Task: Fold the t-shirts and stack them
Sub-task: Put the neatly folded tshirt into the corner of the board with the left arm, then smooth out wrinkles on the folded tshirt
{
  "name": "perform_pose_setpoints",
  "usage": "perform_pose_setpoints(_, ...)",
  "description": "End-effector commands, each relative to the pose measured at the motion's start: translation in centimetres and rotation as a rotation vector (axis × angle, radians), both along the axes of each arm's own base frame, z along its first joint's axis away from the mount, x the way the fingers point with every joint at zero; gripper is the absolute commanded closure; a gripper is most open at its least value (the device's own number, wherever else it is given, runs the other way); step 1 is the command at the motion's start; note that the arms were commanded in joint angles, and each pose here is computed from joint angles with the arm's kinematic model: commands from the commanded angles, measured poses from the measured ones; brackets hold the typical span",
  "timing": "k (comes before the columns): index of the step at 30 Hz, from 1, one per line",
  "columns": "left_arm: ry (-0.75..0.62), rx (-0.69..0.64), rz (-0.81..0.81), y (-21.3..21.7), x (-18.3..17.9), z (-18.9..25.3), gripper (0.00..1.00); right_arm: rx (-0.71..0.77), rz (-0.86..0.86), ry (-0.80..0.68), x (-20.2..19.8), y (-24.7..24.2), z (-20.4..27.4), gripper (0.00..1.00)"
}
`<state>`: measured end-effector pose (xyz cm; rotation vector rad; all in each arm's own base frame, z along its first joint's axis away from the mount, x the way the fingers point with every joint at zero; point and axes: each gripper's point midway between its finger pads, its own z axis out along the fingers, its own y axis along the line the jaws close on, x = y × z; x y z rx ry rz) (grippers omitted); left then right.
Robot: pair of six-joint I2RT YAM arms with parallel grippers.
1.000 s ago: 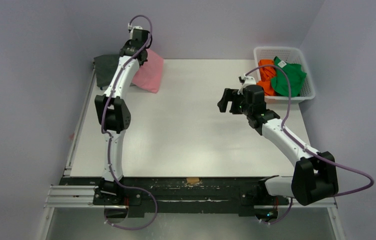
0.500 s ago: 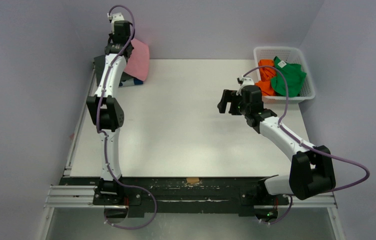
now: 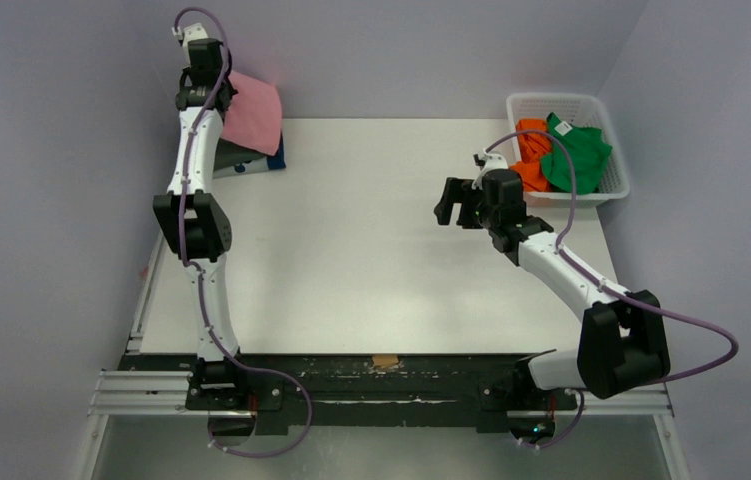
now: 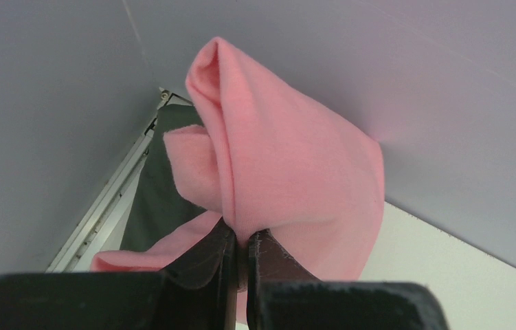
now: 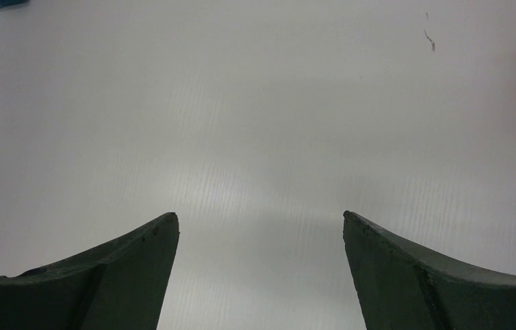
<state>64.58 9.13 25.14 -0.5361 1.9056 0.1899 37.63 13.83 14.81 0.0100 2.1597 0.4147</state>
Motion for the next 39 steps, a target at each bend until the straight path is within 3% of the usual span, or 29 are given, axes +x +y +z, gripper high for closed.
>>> perform_pose_setpoints(1,-0.112,-0.040,-0.021,0.0,0.4,3.8,1.00,-0.008,-0.021,-0.037,1.4,-0.3,1.6,0.12)
perform_pose_setpoints(16,-0.049,-0.095,0.076,5.9,0.7,-1.9,1.00,-0.046,-0.028,0.011,1.9,-0.5,0.9,0.12)
perform_pose_setpoints(19,-0.048,-0.087,0.088,6.7,0.9,-2.7,0.90,-0.053,-0.027,0.019,2.1,-0.5,0.7,0.12)
perform_pose_setpoints(22,-0.042,-0.084,0.132,7.6,0.6,-3.1,0.90,-0.058,-0.023,0.026,2.1,-0.4,0.6,0.12)
perform_pose_setpoints(23,-0.039,-0.082,0.164,8.1,0.2,-3.0,0.85,-0.059,-0.023,0.028,2.1,-0.5,0.5,0.12)
perform_pose_setpoints(26,-0.037,-0.079,0.264,9.6,-1.3,-2.4,0.50,-0.077,-0.041,0.030,2.0,-0.9,0.4,0.12)
perform_pose_setpoints(28,-0.053,-0.085,0.293,10.0,-2.0,-1.3,0.12,-0.084,-0.050,0.027,2.0,-1.2,0.4,0.12)
perform_pose_setpoints(29,-0.055,-0.089,0.302,10.0,-2.3,-0.8,0.01,-0.086,-0.055,0.025,2.0,-1.3,0.5,0.12)
perform_pose_setpoints(32,-0.089,-0.122,0.261,9.0,-2.4,1.0,0.00,-0.085,-0.065,0.015,2.1,-1.4,0.6,0.11)
perform_pose_setpoints(39,-0.123,-0.240,-0.037,2.9,-0.3,2.3,0.00,-0.078,-0.081,0.004,2.1,-1.6,0.7,0.11)
